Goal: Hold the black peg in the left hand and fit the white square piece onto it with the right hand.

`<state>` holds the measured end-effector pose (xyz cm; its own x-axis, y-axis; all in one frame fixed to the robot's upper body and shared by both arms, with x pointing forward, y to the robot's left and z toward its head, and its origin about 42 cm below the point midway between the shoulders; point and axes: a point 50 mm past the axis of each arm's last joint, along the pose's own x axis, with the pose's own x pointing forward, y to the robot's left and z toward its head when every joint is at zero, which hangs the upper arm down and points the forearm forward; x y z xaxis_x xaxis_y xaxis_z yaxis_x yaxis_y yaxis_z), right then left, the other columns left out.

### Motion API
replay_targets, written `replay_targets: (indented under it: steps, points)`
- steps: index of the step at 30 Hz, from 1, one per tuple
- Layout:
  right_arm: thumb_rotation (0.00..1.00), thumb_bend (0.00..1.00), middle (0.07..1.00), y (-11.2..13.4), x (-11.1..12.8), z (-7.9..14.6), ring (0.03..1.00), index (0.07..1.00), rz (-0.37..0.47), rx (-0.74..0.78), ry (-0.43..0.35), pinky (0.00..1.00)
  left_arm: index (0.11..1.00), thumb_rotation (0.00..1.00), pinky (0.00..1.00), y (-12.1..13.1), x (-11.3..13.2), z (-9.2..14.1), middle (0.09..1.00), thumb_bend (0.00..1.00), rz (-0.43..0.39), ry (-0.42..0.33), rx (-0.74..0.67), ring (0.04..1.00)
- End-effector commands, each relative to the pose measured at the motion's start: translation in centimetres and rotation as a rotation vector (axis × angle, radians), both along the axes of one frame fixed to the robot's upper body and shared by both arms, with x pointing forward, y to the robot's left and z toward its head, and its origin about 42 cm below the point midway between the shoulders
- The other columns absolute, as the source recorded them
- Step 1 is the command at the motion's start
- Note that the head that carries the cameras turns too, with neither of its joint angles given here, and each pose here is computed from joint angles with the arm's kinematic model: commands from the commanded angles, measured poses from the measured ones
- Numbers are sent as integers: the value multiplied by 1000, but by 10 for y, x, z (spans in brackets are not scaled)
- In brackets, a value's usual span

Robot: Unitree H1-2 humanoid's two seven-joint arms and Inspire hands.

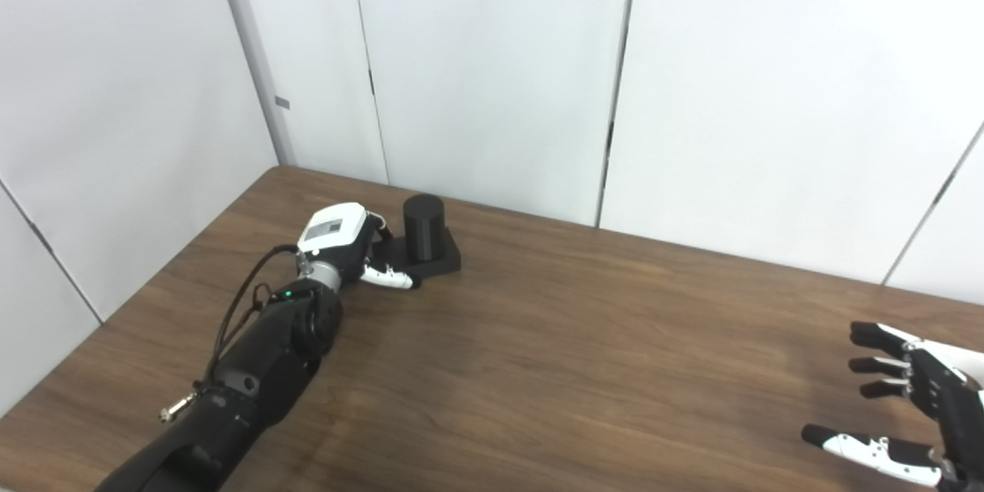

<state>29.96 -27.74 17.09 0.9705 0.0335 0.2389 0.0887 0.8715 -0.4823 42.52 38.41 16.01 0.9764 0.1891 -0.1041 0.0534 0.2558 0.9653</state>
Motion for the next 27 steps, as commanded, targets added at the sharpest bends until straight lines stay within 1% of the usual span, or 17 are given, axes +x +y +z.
replay_targets:
  steps: [1,5,8,11,13,16,18,20,23,27]
  points:
    - [0,583,755,-3,4,19,665,737,8,-15,-82,553,483,58,886,-2,0,2,833,523,-62,25,-2,913]
    - [0,580,754,-3,5,19,661,734,9,-17,-87,539,483,55,917,-12,-4,0,840,523,-131,32,-49,924]
    - [0,579,749,-2,6,19,652,732,9,-17,-86,533,484,56,911,-24,-8,-2,844,523,-190,48,-73,932]
    - [0,575,745,-1,6,20,646,731,9,-21,-84,530,485,56,904,-41,-15,-5,847,523,-281,55,-94,940]
    - [0,572,746,-1,6,19,647,731,12,-24,-84,528,486,56,903,-53,-19,-7,848,522,-343,57,-93,940]
    - [0,567,751,0,6,18,653,732,13,-27,-83,528,487,57,911,-66,-22,-7,850,520,-396,67,-98,937]
    - [0,568,754,0,6,18,654,736,13,-25,-80,526,487,58,918,-76,-25,-5,862,521,-438,94,-87,943]
    - [0,569,753,0,7,17,653,736,12,-25,-81,523,488,59,921,-86,-27,-5,870,521,-486,106,-67,947]
    - [0,579,756,0,8,14,656,735,5,-31,-79,535,489,67,894,-101,-30,-6,885,522,-558,110,-45,955]
    - [0,583,754,1,10,12,656,738,10,-42,-90,531,489,71,882,-115,-32,-8,886,522,-610,109,-44,949]
